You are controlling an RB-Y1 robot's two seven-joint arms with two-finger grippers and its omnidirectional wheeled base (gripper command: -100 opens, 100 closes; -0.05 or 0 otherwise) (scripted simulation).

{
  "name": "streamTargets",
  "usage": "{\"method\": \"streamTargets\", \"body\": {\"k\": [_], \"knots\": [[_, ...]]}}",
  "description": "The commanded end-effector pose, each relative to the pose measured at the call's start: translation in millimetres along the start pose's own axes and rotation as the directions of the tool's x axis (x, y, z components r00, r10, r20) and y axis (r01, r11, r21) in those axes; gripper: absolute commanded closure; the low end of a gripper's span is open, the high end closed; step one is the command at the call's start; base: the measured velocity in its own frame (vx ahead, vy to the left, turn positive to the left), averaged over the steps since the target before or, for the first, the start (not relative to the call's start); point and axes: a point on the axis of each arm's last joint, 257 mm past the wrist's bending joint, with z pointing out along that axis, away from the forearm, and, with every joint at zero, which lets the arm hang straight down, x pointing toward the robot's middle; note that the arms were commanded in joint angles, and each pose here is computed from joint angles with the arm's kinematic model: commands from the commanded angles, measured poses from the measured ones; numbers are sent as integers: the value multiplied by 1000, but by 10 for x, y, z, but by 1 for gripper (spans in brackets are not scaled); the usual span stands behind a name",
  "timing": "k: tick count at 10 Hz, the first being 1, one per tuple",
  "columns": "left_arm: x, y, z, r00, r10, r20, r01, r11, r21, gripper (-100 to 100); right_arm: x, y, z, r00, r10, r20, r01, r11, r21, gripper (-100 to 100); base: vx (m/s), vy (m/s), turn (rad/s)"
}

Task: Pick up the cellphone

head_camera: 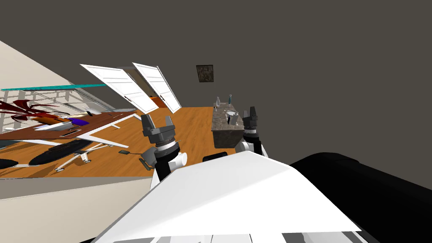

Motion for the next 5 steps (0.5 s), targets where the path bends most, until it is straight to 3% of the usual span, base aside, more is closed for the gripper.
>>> {"method": "streamTargets", "body": {"k": [1, 5], "knots": [[0, 0, 0, 1000, 0, 0, 0, 1000, 0, 0, 73, -6, -8, 999, -18, -40, 17, 1000, -9, -100, -1, 12, 38], [0, 0, 0, 1000, 0, 0, 0, 1000, 0, 0, 372, -50, -85, 978, -97, -184, 87, 994, -61, -100, -4, 43, 76]]}}
